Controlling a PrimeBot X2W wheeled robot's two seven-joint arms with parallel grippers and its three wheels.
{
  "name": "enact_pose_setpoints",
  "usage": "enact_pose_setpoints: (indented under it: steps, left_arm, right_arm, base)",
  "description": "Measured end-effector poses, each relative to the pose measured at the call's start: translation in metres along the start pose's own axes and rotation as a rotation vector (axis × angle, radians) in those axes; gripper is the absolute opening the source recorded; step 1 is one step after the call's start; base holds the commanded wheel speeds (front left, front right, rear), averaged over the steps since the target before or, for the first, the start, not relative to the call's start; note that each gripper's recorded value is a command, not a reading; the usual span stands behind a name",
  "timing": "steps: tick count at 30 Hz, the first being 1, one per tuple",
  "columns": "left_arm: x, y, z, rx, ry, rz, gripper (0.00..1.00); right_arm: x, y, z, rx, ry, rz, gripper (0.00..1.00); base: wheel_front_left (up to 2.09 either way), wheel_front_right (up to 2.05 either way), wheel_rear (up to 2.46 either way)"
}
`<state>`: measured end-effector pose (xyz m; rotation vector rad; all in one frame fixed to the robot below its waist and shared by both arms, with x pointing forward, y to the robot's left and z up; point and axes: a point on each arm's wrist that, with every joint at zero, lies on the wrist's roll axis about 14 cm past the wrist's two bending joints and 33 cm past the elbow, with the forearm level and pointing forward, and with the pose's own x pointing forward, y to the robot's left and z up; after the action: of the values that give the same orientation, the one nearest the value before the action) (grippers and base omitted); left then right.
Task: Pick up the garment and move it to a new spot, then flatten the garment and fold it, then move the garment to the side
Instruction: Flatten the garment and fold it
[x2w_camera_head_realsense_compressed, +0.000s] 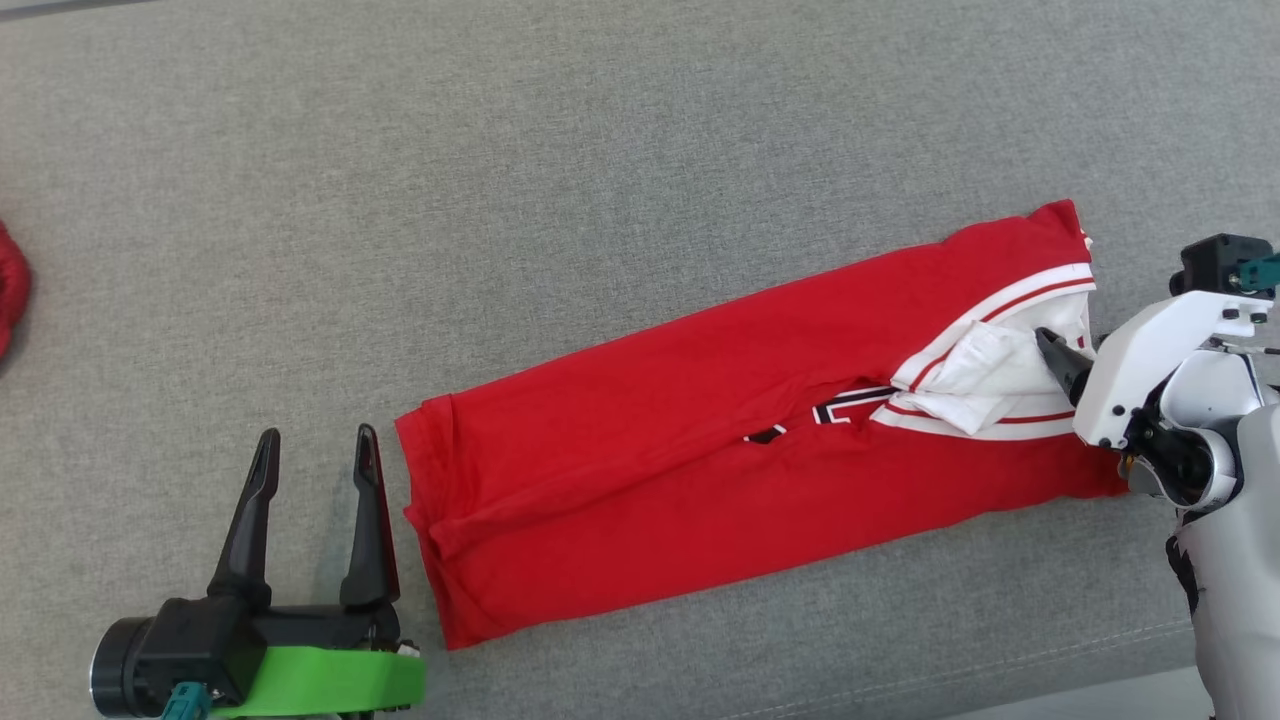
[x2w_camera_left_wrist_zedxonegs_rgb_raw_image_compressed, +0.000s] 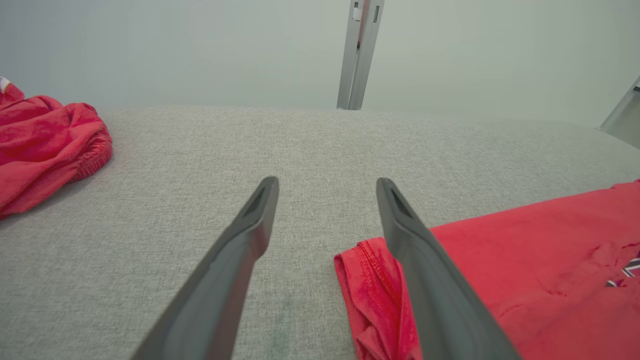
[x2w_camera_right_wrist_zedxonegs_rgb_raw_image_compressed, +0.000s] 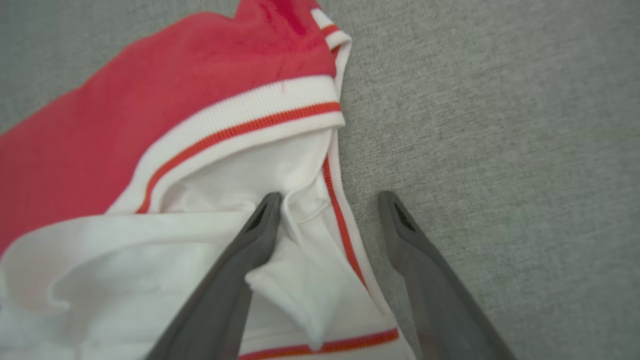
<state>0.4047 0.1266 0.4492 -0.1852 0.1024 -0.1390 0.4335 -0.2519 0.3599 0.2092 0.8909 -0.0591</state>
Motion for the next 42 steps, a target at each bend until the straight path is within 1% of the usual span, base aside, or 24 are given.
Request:
enact_pose_setpoints:
  steps: [1,3,6,9,10,13,14,16,19,22,24,27,32,35,42]
  left_arm:
    - [-0.001,0.001,0.000,-0.002,-0.004,0.003,1.00]
    - [-0.005,0.007,-0.002,-0.005,-0.002,0.023,1.00]
    - [-0.011,0.012,-0.007,-0.018,0.011,0.036,1.00]
    - [-0.017,0.015,-0.011,-0.028,0.019,0.041,1.00]
    - [-0.018,0.015,-0.010,-0.036,0.014,0.043,1.00]
    - [-0.023,0.013,-0.009,-0.048,0.012,0.035,1.00]
    - [-0.025,0.013,-0.010,-0.052,0.013,0.035,1.00]
    - [-0.030,0.016,-0.009,-0.056,0.012,0.045,1.00]
    - [-0.036,0.017,-0.009,-0.059,0.014,0.050,1.00]
    - [-0.040,0.015,-0.007,-0.088,0.006,0.052,1.00]
    - [-0.042,0.013,-0.005,-0.106,0.000,0.053,1.00]
    - [-0.044,0.012,-0.006,-0.114,0.004,0.059,1.00]
    - [-0.043,0.011,-0.012,-0.118,0.023,0.063,1.00]
    - [-0.044,0.010,-0.015,-0.114,0.030,0.059,1.00]
    - [-0.046,0.017,-0.009,-0.093,0.013,0.077,1.00]
  right_arm:
    - [0.001,0.002,0.001,0.026,-0.008,0.013,0.00]
    - [0.000,0.006,0.008,0.077,-0.048,0.042,0.00]
    - [-0.005,-0.003,0.023,0.117,-0.121,0.035,0.00]
    - [-0.021,-0.041,0.044,0.152,-0.200,-0.041,0.00]
    - [-0.029,-0.060,0.053,0.159,-0.228,-0.080,0.00]
    - [-0.058,-0.104,0.080,0.143,-0.303,-0.182,0.00]
    - [-0.067,-0.112,0.090,0.131,-0.328,-0.200,0.00]
    - [-0.082,-0.111,0.110,0.101,-0.368,-0.197,0.00]
    - [-0.097,-0.090,0.133,0.035,-0.400,-0.143,0.00]
    - [-0.106,-0.050,0.142,-0.028,-0.399,-0.034,0.00]
    - [-0.103,-0.012,0.129,-0.080,-0.355,0.064,0.00]
    - [-0.095,0.044,0.098,-0.127,-0.290,0.204,0.00]
    - [-0.082,0.125,0.050,-0.108,-0.232,0.392,0.00]
    - [-0.075,0.155,0.027,-0.096,-0.208,0.449,0.00]
    - [-0.064,0.174,-0.002,-0.084,-0.187,0.470,0.00]
  base:
    - [0.00,0.00,0.00]
    - [0.00,0.00,0.00]
    - [0.00,0.00,0.00]
    - [0.00,0.00,0.00]
    - [0.00,0.00,0.00]
    - [0.00,0.00,0.00]
    - [0.00,0.00,0.00]
    - [0.00,0.00,0.00]
    - [0.00,0.00,0.00]
    - [0.00,0.00,0.00]
    - [0.00,0.00,0.00]
    - [0.00,0.00,0.00]
    - [0.00,0.00,0.00]
    - [0.00,0.00,0.00]
    - [0.00,0.00,0.00]
